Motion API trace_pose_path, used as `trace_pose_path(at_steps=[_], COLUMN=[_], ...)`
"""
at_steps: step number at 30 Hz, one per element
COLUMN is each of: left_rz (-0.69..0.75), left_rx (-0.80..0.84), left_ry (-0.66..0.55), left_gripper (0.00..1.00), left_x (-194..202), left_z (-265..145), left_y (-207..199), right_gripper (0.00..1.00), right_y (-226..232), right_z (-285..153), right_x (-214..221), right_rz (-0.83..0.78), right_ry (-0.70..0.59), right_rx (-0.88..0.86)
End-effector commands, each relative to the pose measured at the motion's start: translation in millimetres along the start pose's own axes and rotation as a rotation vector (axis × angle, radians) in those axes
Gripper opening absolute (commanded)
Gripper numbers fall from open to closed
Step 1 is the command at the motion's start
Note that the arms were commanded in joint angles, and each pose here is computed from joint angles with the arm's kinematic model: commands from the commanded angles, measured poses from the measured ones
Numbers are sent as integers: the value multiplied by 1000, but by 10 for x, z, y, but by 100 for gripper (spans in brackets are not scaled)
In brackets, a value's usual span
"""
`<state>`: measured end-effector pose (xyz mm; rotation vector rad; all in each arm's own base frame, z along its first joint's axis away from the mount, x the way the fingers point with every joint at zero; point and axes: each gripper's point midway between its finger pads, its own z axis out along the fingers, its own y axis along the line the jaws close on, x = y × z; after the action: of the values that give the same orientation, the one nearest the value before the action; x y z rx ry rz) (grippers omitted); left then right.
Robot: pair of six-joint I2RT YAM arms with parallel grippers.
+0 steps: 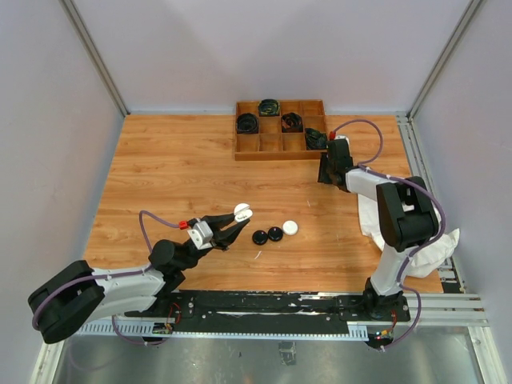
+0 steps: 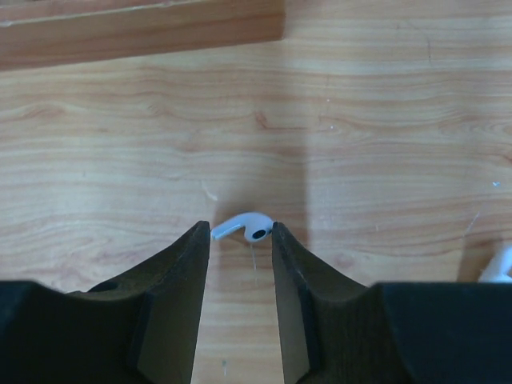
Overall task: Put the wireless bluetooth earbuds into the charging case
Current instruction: Pick up the earbud from the center of the board.
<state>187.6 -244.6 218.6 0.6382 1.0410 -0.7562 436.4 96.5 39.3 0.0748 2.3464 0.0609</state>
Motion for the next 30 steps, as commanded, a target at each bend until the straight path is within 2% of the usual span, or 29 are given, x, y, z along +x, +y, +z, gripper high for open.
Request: trace_pose_path(at_steps=[1,8,13,20,30], left_rz=[-10,-10,-12,-12,-16], left_rx=[7,14,22,26,29], left_ry=[41,42,47,45,47], left_gripper=[0,0,0,0,0], left_x=[158,159,169,161,170], left_z=[-185,-182,-178,-179,-171], left_y=[-38,-51,-64,-71,-78], right_gripper=[37,31,22,18,19], right_y=[-130,-169,-169,-41,271], right_z=[146,224,218,21,-474], right_x=[-181,-84,-5,169,572], right_rz=[84,89,80,47,-79], right_ry=[-42,-4,24,79,165], right_rx=[60,77,65,-24,-175])
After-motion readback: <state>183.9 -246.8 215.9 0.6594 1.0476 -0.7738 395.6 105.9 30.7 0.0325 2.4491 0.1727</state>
